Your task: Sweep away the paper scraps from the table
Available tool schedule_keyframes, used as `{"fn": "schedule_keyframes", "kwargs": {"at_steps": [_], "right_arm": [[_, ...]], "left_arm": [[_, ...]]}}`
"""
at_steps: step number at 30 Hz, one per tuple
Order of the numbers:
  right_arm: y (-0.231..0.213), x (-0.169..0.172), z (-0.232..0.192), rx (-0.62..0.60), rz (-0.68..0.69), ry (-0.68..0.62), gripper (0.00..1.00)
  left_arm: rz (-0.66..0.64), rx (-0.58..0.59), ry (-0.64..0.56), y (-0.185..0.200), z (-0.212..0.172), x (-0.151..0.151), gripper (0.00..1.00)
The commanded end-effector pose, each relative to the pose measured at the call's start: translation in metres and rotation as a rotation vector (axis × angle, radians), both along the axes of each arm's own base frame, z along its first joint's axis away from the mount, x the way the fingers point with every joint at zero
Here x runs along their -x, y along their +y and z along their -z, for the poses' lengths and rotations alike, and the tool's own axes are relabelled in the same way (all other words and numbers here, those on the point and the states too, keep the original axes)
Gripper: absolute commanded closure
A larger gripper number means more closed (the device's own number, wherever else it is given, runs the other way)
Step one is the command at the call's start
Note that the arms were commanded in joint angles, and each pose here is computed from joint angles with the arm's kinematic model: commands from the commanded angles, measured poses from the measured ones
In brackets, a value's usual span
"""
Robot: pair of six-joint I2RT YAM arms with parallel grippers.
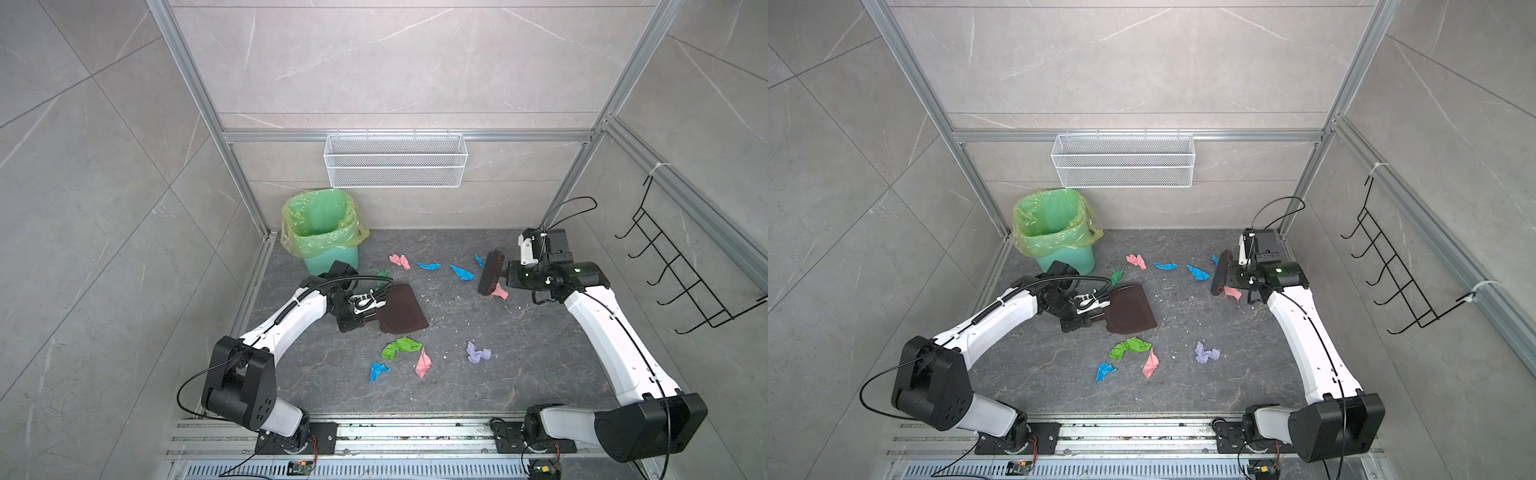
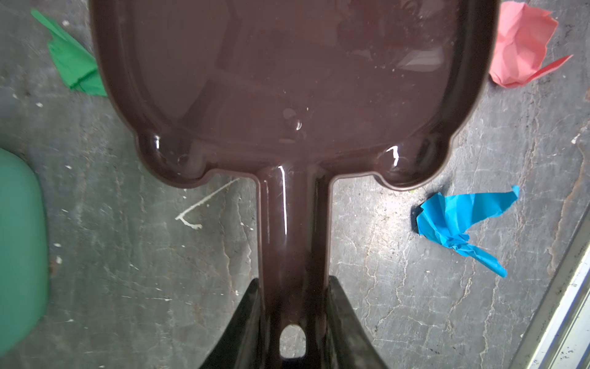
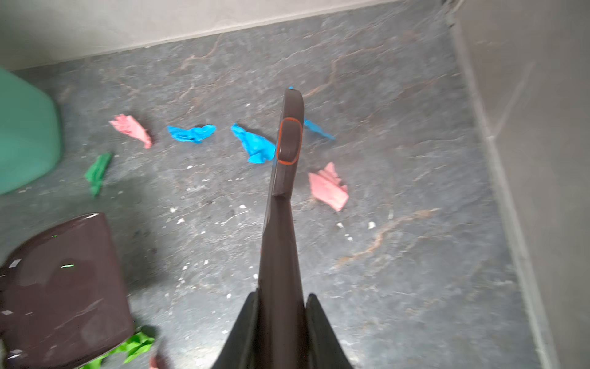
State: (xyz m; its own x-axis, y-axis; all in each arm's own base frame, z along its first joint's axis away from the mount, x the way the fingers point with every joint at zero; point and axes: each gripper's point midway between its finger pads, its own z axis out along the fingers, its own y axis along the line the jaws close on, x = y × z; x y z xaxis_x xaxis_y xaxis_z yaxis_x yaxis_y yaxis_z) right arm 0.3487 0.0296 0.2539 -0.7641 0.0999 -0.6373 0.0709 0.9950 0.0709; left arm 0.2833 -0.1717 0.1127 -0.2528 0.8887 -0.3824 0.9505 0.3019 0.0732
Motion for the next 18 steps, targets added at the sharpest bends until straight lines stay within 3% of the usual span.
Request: {"fn": "schedule_keyframes", "kwargs": {"at_steps": [1, 9, 18], "right_arm": [[-0.015, 0.000, -0.011, 0.083, 0.035, -0.012, 1.00], [-0.013, 0.005, -0.010, 0.067, 0.026, -0.013, 1.00], [-0.040, 0.000, -0.014, 0.205, 0.115, -0.018, 1.00]], "left_arm": [[-0.002, 0.004, 0.023, -0.008, -0.007, -0.002, 1.00], [0.010, 0.024, 0.019, -0.028, -0.008, -0.014, 1.00], [0.020, 0.046, 0.030, -0.048, -0.007, -0.025, 1.00]]}}
